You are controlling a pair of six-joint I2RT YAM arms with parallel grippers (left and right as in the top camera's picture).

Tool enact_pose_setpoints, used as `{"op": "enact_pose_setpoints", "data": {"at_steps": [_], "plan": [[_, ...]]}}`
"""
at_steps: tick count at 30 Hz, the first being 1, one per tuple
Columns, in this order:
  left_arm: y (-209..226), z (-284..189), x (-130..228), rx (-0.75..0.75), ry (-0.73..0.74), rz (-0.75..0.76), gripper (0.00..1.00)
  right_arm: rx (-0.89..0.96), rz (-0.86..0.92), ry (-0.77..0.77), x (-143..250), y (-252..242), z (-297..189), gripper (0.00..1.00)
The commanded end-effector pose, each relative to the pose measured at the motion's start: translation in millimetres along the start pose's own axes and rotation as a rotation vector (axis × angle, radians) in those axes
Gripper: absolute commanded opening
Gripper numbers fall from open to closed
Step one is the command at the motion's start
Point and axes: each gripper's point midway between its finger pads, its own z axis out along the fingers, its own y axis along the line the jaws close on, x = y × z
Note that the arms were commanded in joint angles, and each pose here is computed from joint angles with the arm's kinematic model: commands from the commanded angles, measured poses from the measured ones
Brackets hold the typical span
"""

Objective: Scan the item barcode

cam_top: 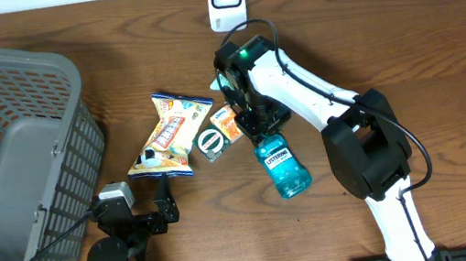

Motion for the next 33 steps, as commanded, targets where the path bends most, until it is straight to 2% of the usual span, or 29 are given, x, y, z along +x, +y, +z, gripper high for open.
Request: {"op": "enact_pose_setpoints", "data": {"at_steps": [1,4,9,14,16,20,27,33], "plan": [[2.7,1.9,11.4,-0.005,0.033,-0.007,0.98,0.045,0.078,-0.039,-10.7,-10.3,-2.6,0.61],[2.7,1.9,11.4,-0.005,0.033,-0.007,0.98,0.051,0.113,-0.076,-19.7,-8.6,1.6,0.6],[2.7,1.9,11.4,-0.005,0.033,-0.007,0.98,0.162,0.115,-0.139,-33.6,-5.2,15.8,0.54],[2.7,1.9,11.4,-0.005,0.033,-0.007,0.98,0.211,0.141,-0.139,-29.8,-6.0,31.4,0.52],[2.7,1.9,11.4,-0.005,0.033,-0.007,0.98,0.177,0.138,-0.116,-24.9,-0.6,36.6,0.45],[2.7,1.9,11.4,-0.005,0.033,-0.007,0.98,0.159,0.14,-0.096,-20.2,1.0,41.0,0.38],[2.7,1.9,11.4,-0.005,0.033,-0.007,0.98,0.152,0.076,-0.105,-24.5,1.0,36.3,0.11],[2.7,1.9,11.4,-0.005,0.033,-0.007,0.98,0.051,-0.007,-0.179,-38.3,11.3,-1.7,0.06]]}}
